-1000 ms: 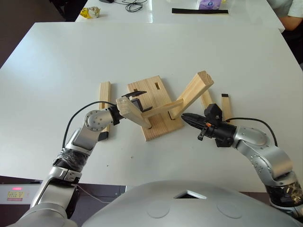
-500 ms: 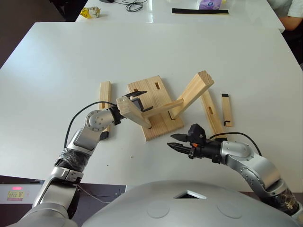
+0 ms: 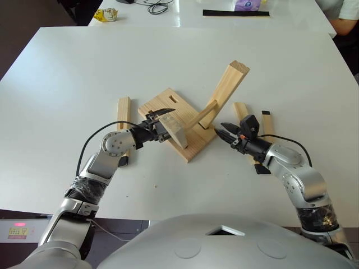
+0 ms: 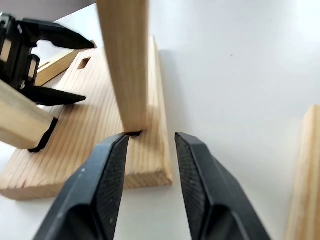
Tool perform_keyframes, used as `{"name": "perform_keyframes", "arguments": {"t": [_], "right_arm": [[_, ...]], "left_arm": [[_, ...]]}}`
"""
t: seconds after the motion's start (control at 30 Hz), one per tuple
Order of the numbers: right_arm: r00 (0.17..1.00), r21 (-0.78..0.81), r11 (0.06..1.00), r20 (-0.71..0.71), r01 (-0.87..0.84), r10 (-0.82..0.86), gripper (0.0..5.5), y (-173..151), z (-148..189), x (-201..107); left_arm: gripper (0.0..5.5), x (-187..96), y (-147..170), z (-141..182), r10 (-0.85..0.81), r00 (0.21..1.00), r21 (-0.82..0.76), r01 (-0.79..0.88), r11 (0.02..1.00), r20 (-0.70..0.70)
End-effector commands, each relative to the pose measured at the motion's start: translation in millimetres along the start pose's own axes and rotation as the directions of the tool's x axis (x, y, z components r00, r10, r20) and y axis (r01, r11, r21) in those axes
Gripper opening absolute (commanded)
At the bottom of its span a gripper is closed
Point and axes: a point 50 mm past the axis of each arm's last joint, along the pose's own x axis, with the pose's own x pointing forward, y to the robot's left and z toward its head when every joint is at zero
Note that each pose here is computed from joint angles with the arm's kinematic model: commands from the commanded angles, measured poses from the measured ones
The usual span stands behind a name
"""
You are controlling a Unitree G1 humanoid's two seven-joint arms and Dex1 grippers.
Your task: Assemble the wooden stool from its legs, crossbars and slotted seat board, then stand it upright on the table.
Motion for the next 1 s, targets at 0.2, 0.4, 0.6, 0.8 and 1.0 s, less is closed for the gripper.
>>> {"name": "perform_keyframes", "arguments": {"t": [0.2, 0.4, 0.6, 0.8, 1.0], "right_arm": [[1.0, 0.023, 0.999, -0.003, -0.022, 0.022, 1.72, 12, -8, -4], [0.943, 0.055, 0.943, -0.033, -0.328, 0.33, 1.72, 52, -9, -34], [0.915, 0.081, 0.912, 0.001, -0.403, 0.404, 1.72, 70, -5, -19], [0.857, 0.139, 0.85, -0.015, -0.508, 0.514, 1.72, 98, -15, -3], [0.852, 0.189, 0.841, -0.039, -0.507, 0.522, 1.72, 105, -27, 8]], "left_arm": [[3.31, 7, -5, -4, -0.086, 0.995, -0.031, 0.085, 0.996, -0.045], [3.31, 5, -5, -5, -0.08, 0.995, -0.051, 0.078, 0.996, -0.053], [3.31, 9, -4, -2, -0.074, 0.996, -0.065, 0.071, 0.995, -0.047], [3.31, 14, -3, 1, -0.085, 0.996, -0.059, 0.083, 0.995, -0.037], [3.31, 17, -1, 3, -0.09, 0.996, -0.055, 0.088, 0.995, -0.03]]}}
